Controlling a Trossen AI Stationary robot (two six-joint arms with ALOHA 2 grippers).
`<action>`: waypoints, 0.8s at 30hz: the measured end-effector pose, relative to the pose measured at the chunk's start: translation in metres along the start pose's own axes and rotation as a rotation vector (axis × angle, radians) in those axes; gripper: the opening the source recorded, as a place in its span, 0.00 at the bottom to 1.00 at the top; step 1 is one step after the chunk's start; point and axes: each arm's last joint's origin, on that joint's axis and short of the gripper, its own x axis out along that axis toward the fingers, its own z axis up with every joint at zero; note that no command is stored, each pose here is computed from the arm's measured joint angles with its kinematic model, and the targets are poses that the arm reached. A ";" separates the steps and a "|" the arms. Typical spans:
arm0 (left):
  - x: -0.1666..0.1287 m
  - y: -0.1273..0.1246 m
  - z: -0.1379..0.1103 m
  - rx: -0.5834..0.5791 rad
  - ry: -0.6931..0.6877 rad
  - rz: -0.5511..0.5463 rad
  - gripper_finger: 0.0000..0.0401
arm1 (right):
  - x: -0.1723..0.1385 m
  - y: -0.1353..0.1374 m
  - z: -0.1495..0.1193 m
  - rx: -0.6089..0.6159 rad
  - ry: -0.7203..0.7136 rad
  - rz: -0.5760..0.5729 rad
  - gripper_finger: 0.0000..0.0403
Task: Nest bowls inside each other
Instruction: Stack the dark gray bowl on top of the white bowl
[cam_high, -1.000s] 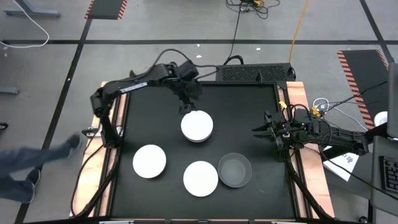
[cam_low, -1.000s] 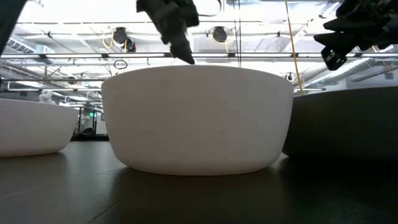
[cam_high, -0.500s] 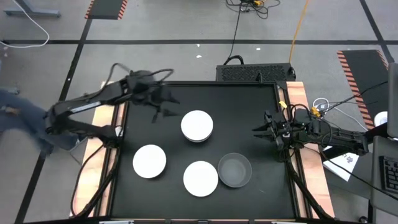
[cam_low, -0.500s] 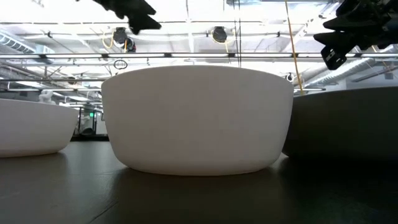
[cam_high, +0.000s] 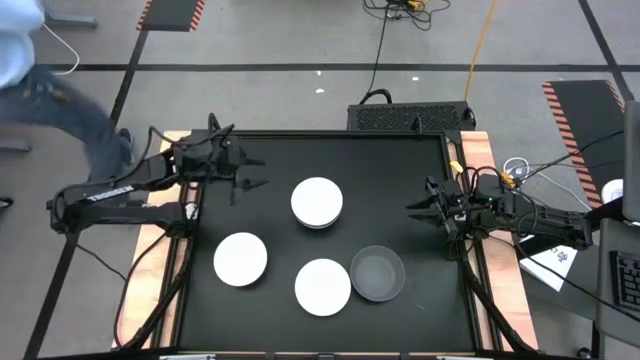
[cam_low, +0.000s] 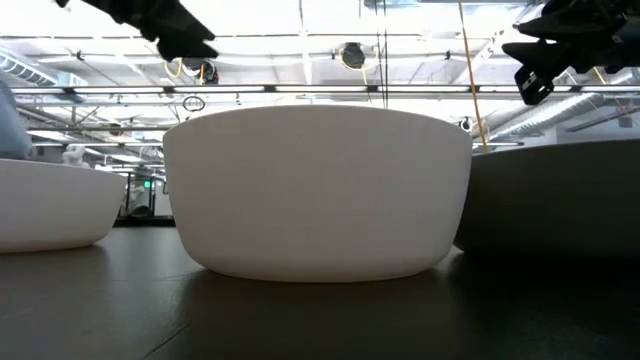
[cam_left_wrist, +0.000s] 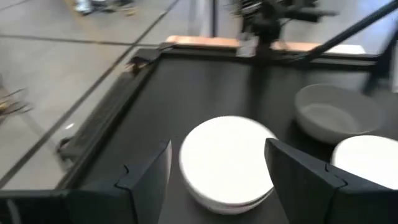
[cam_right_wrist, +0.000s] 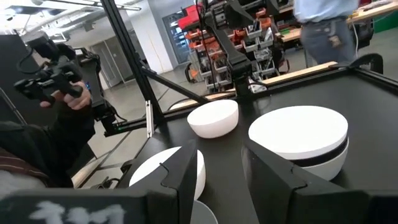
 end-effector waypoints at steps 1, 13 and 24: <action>-0.002 0.000 -0.002 -0.003 0.009 0.022 0.65 | 0.000 0.000 0.000 0.000 0.000 0.000 0.30; -0.020 -0.009 -0.021 -0.104 -0.200 -0.146 0.59 | 0.000 0.000 0.000 -0.011 0.001 -0.001 0.30; -0.009 -0.013 -0.063 -0.082 -0.210 -0.168 0.50 | 0.000 0.000 0.000 -0.026 0.001 -0.001 0.30</action>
